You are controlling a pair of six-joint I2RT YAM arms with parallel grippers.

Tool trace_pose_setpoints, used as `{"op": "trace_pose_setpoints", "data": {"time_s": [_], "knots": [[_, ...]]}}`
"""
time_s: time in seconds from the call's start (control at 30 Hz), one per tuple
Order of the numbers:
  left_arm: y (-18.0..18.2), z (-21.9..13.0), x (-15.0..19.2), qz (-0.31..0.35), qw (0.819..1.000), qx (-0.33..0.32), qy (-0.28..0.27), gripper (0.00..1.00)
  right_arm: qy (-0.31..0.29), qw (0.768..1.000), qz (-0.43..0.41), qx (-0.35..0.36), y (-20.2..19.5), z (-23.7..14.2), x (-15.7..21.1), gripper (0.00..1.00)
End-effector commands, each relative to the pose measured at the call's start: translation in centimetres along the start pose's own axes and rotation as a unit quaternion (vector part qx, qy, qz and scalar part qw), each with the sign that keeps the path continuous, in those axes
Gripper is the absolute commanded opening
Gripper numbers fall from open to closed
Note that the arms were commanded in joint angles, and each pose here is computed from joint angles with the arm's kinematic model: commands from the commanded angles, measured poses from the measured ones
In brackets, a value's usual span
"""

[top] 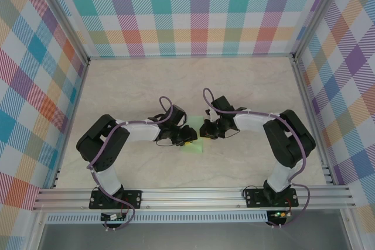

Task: Fold a paper plane with a square sheet of paper (pick it up from the middle)
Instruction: Fold the triangle a second time at the center of the table.

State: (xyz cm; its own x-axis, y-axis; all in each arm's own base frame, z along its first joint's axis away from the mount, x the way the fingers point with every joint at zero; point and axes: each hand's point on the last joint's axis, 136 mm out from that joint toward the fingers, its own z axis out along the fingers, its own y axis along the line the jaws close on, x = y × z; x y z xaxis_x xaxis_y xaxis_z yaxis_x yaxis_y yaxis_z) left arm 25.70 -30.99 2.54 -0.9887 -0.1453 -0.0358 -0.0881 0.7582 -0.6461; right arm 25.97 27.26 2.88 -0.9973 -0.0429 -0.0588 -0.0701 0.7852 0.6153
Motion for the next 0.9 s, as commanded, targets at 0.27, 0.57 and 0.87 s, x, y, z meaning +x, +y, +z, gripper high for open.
{"op": "trace_pose_setpoints", "data": {"time_s": [0.27, 0.57, 0.87], "knots": [[0.5, -0.1, 0.1, 0.007, 1.000, -0.025, 0.004, 0.28, 0.033, 0.998, 0.016, 0.044, -2.2, 1.7, 0.6, 0.11], [-1.7, -1.8, -1.4, 0.039, 0.999, -0.015, -0.029, 0.29, 0.043, 0.997, 0.018, 0.069, -3.6, 2.1, 1.1, 0.11], [2.3, 0.1, -1.2, 0.015, 0.996, -0.085, -0.021, 0.28, 0.046, 0.996, 0.020, 0.076, -4.1, 2.4, 1.3, 0.11]]}}
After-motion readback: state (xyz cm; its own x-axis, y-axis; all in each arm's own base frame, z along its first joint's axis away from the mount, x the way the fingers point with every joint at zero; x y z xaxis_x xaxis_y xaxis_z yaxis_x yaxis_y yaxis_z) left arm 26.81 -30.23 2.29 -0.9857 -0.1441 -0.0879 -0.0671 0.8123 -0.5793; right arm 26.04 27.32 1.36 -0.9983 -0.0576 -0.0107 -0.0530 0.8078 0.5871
